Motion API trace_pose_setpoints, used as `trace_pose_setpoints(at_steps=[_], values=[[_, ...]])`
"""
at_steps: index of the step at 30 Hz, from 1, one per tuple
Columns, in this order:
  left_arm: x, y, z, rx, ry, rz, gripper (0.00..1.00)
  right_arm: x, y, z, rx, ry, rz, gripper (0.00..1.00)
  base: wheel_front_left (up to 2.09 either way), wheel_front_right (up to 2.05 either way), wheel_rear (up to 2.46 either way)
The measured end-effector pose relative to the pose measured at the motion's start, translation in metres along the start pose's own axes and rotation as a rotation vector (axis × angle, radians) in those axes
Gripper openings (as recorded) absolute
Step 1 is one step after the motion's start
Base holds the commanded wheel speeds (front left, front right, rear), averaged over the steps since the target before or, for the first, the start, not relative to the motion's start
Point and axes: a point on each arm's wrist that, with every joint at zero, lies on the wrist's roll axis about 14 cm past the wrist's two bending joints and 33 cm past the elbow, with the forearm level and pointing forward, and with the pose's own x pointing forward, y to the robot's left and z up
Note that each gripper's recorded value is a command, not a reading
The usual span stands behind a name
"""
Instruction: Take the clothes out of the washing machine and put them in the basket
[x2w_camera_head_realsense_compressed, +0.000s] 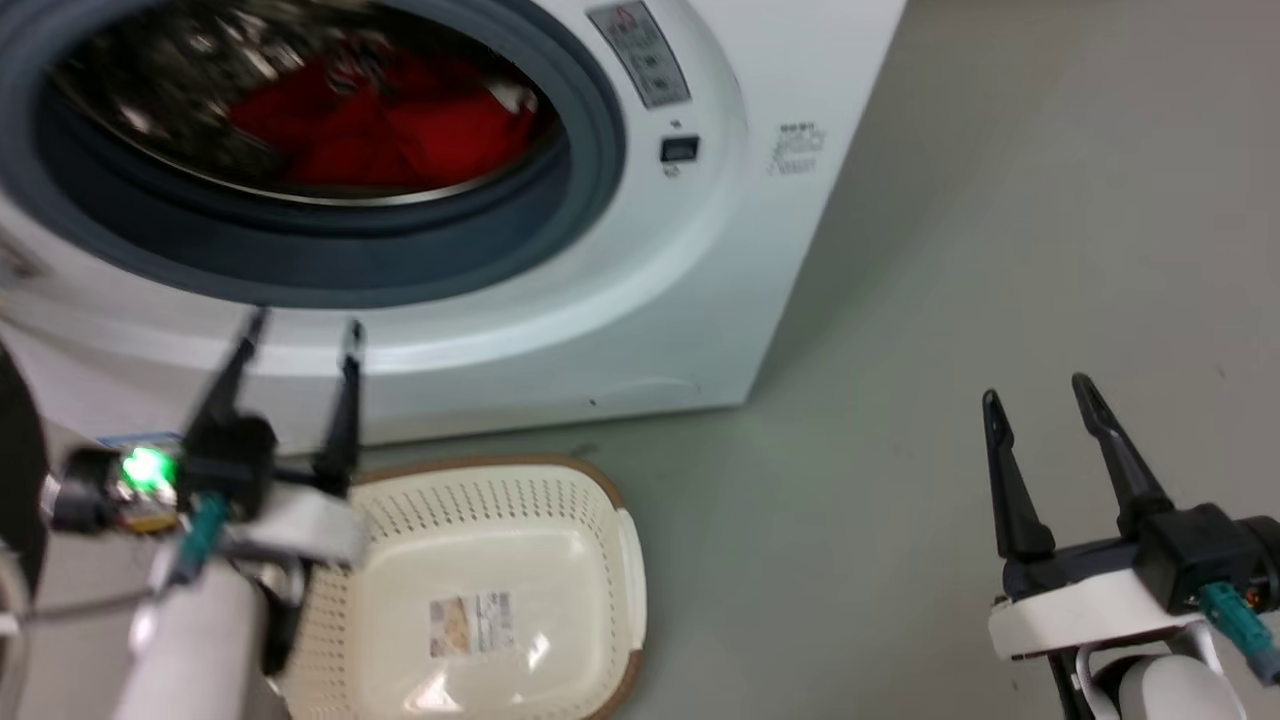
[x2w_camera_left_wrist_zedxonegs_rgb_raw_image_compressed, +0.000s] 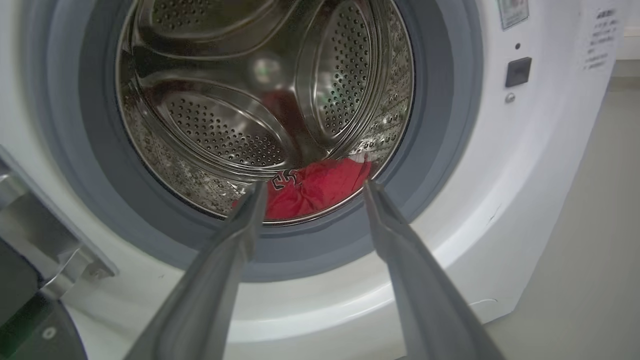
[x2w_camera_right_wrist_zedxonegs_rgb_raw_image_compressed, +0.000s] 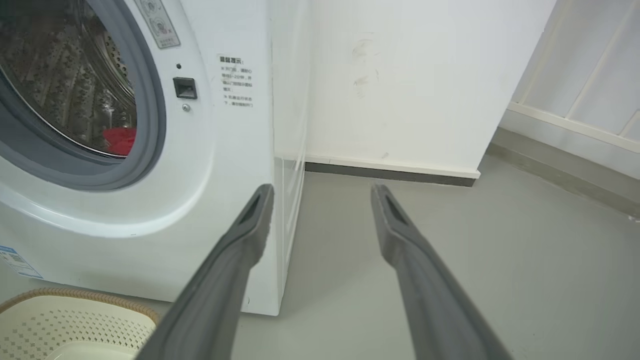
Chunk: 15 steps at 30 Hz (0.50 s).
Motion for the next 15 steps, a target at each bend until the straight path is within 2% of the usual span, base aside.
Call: trace_pose_setpoints(at_steps=[8,15], values=[[0.117,0.034,-0.047,0.089,0.088,-0.054,1.00,0.011,-0.023,-0.043,0.026,0.117,-0.073,1.00,0.00,0.00,0.00],[0.211,0.045,-0.093,0.117,0.312,-0.060,1.00,0.016,-0.032,-0.084,0.042,0.221,-0.109,1.00,0.00,0.00,0.00]])
